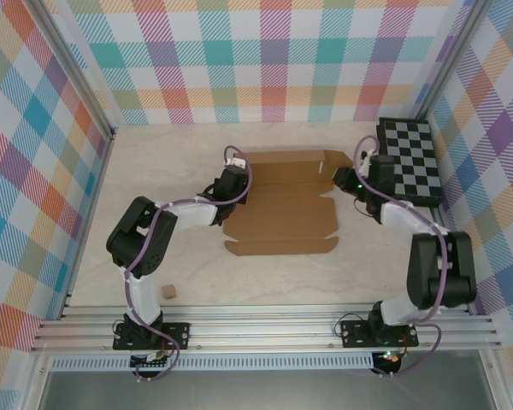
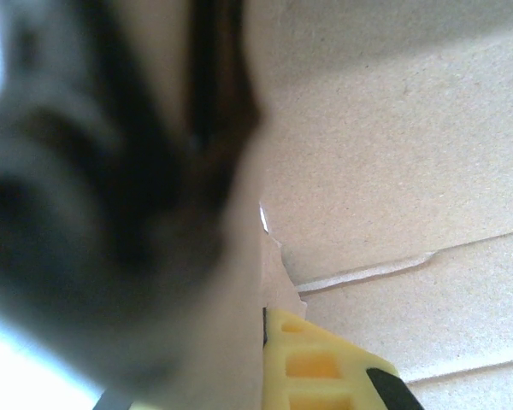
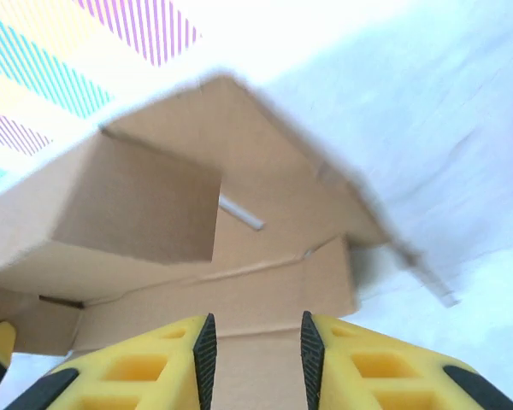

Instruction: Fold the paper box

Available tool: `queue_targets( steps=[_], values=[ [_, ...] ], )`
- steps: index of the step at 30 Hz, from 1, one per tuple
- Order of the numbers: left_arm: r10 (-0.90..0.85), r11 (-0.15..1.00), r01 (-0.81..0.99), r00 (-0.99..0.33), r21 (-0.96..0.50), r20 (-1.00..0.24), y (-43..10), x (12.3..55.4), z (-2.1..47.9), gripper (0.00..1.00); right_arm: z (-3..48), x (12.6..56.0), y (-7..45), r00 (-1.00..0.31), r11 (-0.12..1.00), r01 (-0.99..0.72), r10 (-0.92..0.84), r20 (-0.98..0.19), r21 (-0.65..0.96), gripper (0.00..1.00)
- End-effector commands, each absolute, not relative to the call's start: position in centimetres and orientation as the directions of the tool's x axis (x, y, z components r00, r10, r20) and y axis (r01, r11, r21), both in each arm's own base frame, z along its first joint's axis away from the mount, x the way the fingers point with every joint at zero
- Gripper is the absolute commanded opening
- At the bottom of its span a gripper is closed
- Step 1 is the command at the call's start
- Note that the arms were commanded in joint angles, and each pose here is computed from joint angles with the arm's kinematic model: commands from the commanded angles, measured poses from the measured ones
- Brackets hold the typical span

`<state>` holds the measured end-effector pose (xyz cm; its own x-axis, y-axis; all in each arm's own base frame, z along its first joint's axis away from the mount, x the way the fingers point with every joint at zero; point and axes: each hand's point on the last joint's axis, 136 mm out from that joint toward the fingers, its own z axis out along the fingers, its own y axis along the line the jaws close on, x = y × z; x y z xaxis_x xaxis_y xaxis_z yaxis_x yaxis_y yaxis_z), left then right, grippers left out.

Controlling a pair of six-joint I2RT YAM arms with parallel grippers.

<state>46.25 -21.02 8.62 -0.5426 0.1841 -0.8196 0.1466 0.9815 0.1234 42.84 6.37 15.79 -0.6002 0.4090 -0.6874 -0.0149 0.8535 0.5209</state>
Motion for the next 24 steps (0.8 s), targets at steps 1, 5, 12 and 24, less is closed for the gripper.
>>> queue_targets(
  steps=[1,5,12,24],
  values=[
    [0.259,0.964,0.207,-0.589,0.167,-0.766,-21.0,45.0,7.7,0.00,18.8,42.3,4.2,-0.555,0.929,-0.170,0.186,-0.811,0.329,0.36],
    [0.272,0.960,0.222,-0.585,0.171,-0.765,-21.1,45.1,7.8,0.00,20.6,44.2,0.6,-0.459,0.971,-0.230,-0.045,-0.887,0.070,0.38],
    [0.272,0.959,0.228,-0.575,0.168,-0.772,-21.3,45.2,8.1,0.00,17.7,48.2,-0.1,-0.489,0.885,-0.465,-0.286,-0.824,-0.031,0.44],
    [0.265,0.960,0.237,-0.582,0.151,-0.769,-21.8,45.4,7.5,0.00,10.8,46.0,3.2,-0.526,0.733,-0.680,-0.476,-0.705,0.012,0.46]
  ],
)
